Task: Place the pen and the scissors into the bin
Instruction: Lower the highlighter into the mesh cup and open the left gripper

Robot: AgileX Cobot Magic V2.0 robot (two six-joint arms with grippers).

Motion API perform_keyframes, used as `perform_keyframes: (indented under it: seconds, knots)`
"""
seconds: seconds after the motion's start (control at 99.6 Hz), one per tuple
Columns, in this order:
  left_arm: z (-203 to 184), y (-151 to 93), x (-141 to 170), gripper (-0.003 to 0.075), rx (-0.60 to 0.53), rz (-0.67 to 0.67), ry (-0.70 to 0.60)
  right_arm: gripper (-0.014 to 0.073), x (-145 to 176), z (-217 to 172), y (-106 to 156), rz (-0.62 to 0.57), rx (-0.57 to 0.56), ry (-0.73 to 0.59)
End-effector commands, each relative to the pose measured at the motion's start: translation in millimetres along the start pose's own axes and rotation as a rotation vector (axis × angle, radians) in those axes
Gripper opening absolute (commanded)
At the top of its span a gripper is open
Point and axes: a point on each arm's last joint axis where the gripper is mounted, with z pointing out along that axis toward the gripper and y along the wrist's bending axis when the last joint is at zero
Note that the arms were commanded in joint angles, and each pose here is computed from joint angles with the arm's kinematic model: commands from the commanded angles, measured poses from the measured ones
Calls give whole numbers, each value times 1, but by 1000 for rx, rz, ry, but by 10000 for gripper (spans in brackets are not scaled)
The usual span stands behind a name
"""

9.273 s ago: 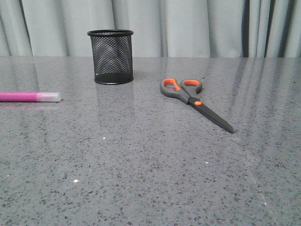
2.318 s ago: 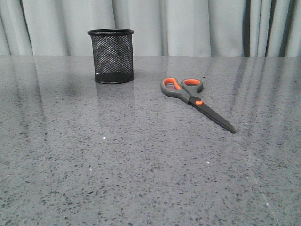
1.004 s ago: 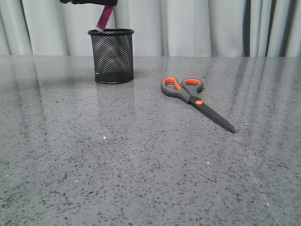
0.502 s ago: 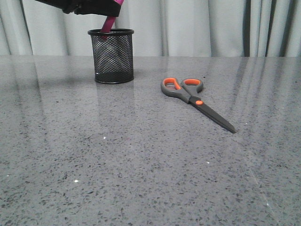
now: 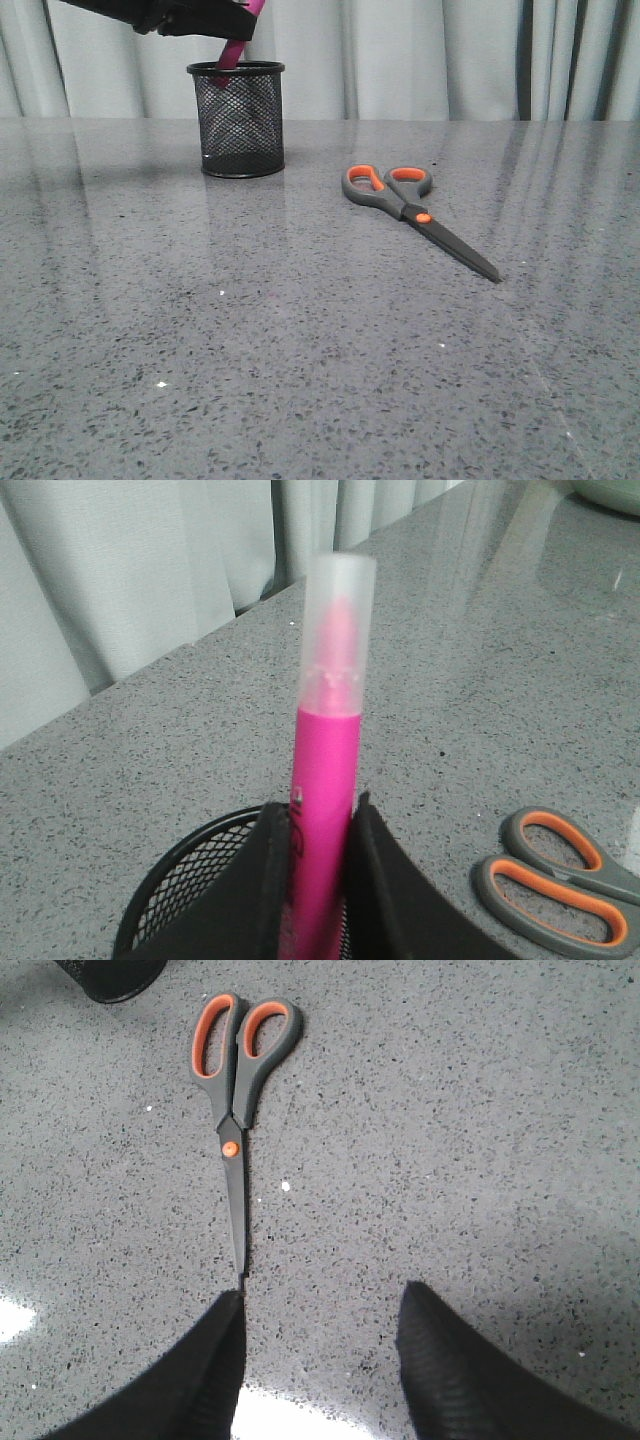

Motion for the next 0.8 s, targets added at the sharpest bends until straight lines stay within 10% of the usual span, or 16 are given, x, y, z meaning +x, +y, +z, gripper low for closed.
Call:
perform_keyframes:
  seconds: [0.0, 0.351, 0.793]
  knots:
    - [-18, -6, -33, -10, 10, 22, -106, 310, -12, -7, 4, -8, -8, -87]
    - [-37, 5, -29, 295, 24, 3, -117, 310, -13, -7, 4, -8, -5, -96]
    - [-53, 7, -35, 298, 35, 18, -136, 310, -13, -7, 4, -8, -4, -101]
